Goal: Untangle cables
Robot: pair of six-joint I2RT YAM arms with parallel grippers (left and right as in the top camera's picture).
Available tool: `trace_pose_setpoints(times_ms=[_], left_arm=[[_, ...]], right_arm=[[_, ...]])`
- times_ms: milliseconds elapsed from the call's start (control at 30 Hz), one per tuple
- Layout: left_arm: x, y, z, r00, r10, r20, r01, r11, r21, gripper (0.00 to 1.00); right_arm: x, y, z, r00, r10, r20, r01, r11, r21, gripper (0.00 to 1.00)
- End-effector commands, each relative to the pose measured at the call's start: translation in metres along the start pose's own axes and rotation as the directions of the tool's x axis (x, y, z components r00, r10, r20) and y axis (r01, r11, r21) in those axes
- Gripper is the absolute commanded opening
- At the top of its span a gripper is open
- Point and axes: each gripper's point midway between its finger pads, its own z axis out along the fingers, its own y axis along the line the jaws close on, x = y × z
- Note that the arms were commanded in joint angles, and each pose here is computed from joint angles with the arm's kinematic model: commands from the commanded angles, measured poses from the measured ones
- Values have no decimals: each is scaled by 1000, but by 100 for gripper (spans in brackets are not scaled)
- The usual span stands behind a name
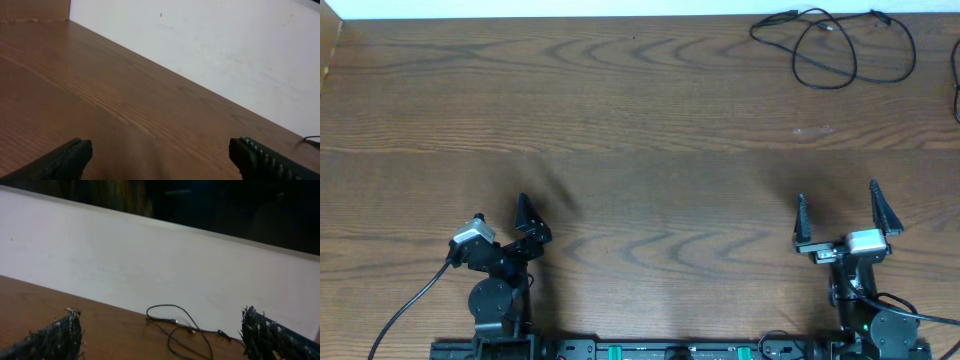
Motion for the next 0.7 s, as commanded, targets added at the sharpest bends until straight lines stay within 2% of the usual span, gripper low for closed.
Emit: trace_pose_setpoints(times_ms=[0, 433, 667], left_arm=[[16, 9, 2, 999, 31, -40, -32, 999, -27, 94], [16, 9, 2, 999, 31, -40, -32, 999, -27, 94], [16, 9, 2, 999, 31, -40, -32, 999, -27, 94]], right_arm=[[6, -3, -1, 1000, -6, -11, 7, 1000, 15, 99], [50, -2, -5, 982, 20, -189, -17, 1000, 16, 99], [85, 5, -15, 941, 44, -335, -47, 999, -1, 99]])
